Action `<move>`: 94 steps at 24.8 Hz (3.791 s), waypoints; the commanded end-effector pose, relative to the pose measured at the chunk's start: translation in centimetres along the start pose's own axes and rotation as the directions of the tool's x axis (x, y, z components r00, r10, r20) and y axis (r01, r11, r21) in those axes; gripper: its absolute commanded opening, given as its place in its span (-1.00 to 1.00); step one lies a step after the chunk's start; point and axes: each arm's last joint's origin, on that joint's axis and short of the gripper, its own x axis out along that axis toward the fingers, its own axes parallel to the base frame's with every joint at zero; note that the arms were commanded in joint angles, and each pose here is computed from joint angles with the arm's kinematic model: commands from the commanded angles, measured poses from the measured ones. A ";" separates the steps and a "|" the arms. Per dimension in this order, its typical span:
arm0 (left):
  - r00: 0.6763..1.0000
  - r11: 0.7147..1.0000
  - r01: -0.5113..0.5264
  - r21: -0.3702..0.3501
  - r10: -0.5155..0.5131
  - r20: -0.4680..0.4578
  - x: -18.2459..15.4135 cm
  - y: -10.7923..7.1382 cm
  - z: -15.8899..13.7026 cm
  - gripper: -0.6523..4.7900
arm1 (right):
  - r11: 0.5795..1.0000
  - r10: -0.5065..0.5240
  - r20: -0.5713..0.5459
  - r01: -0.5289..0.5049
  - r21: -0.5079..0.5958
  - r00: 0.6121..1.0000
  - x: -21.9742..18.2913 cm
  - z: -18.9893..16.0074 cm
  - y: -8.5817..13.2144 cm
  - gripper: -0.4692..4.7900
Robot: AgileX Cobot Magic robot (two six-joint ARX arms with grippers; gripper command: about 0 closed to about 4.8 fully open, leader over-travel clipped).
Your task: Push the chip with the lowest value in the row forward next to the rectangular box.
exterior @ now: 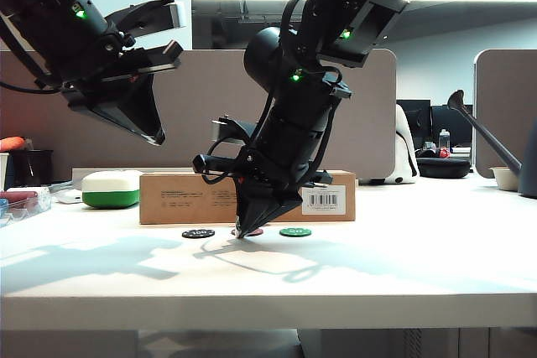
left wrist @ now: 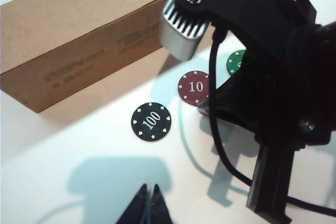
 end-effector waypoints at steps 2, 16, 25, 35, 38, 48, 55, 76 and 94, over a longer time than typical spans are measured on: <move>1.000 1.000 -0.001 -0.003 0.001 0.015 -0.2 0.0 0.3 -0.78 | 0.998 -0.059 -0.169 0.061 0.009 0.984 0.8 -2.2 -0.5 -0.84; 1.000 1.000 -0.001 -0.003 0.001 0.015 -0.2 0.0 0.3 -0.78 | 0.995 -0.101 -0.021 0.101 0.006 0.995 1.0 -0.9 -0.7 -0.84; 1.000 1.000 -0.001 -0.003 0.001 0.015 -0.2 0.0 0.3 -0.78 | 0.996 -0.094 -0.017 0.094 0.007 0.995 2.2 -1.2 -0.8 -0.84; 1.000 1.000 -0.001 -0.003 0.001 0.017 -0.2 0.0 0.3 -0.78 | 0.996 -0.086 0.105 0.086 0.008 0.991 2.2 0.0 -0.8 -0.84; 1.000 1.000 -0.001 -0.003 0.001 0.017 -0.2 0.0 0.3 -0.78 | 0.995 -0.095 0.133 0.094 0.009 0.987 2.2 0.2 -0.8 -0.84; 1.000 1.000 -0.001 -0.003 0.001 0.018 -0.2 0.0 0.3 -0.78 | 0.994 -0.106 0.131 0.106 0.012 0.986 1.4 0.5 -0.8 -0.84; 1.000 1.000 -0.001 -0.003 0.001 0.018 -0.2 0.0 0.3 -0.78 | 0.994 -0.105 0.164 0.105 0.012 0.981 -2.2 1.7 -0.3 -0.84; 1.000 1.000 -0.001 -0.003 0.001 0.018 -0.2 0.0 0.3 -0.78 | 0.982 -0.189 0.104 0.187 0.027 0.977 -14.0 -2.6 0.2 -0.84; 1.000 1.000 -0.003 -0.004 0.003 0.022 -0.4 0.1 0.3 -0.78 | 0.996 0.008 0.377 -0.039 0.075 0.926 -23.3 -17.5 1.3 -0.84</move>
